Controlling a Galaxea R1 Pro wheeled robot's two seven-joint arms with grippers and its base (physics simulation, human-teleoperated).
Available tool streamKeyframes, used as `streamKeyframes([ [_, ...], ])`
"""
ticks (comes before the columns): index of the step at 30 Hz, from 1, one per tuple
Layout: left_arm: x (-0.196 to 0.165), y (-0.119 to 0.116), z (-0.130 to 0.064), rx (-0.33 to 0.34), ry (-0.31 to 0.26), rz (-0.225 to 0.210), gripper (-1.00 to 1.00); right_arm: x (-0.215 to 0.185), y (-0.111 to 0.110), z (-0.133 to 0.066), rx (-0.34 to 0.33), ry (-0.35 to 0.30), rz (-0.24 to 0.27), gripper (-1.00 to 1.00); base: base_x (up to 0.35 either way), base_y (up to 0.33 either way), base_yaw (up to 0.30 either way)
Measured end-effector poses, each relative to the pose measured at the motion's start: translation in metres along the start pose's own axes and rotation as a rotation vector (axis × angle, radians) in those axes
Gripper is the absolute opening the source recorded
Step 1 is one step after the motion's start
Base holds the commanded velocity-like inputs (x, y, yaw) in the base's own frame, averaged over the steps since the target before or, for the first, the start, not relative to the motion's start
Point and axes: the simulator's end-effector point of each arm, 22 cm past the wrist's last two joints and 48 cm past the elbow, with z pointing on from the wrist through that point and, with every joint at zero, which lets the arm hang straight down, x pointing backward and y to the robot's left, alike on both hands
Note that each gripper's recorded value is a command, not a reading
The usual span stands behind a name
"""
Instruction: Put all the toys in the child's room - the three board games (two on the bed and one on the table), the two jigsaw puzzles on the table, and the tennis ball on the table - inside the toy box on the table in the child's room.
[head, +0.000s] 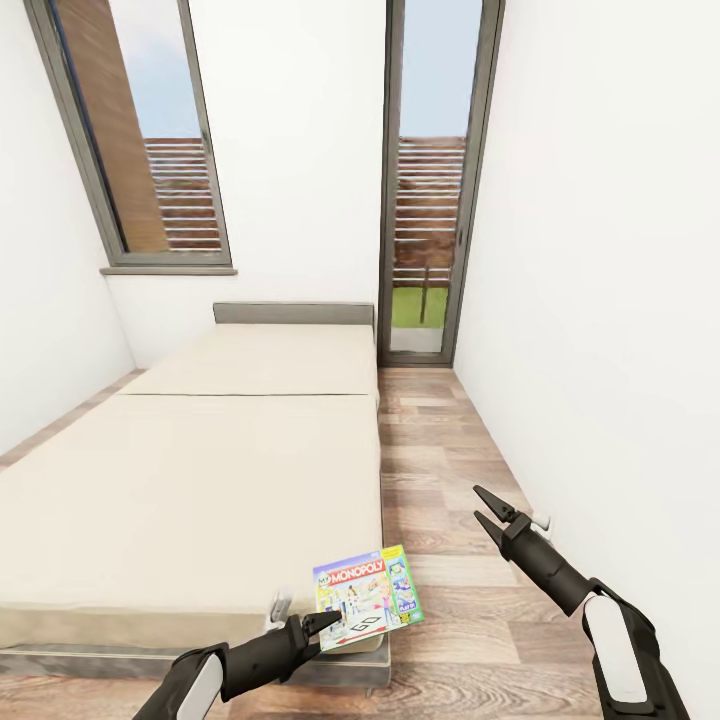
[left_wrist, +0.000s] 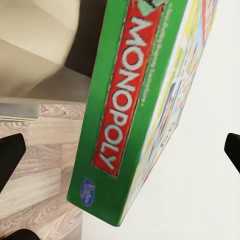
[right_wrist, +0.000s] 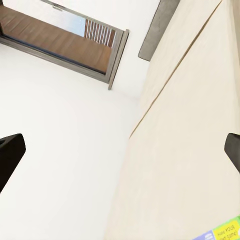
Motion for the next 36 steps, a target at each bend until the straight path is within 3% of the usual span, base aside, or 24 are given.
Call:
streamKeyframes([
  [5,0.0,0.0,0.0,0.0,0.0,0.001,1.0,0.0,0.0,0.0,0.0,0.0,0.0,1.0,0.0,0.0,0.0],
  [6,0.0,0.0,0.0,0.0,0.0,0.001,-1.0,0.0,0.0,0.0,0.0,0.0,0.0,1.0,0.0,0.0,0.0],
  [18,-0.001,-0.003,0.0,0.012,-0.003,-0.017,-1.0,0.0,0.0,0.0,0.001,0.0,-0.001,1.0,0.0,0.0,0.0],
  [36,-0.011,-0.036,-0.009,0.001,0.001,-0.002,-1.0,-0.017,0.034,0.01,0.001,0.0,0.0,1.0,0.0,0.0,0.0],
])
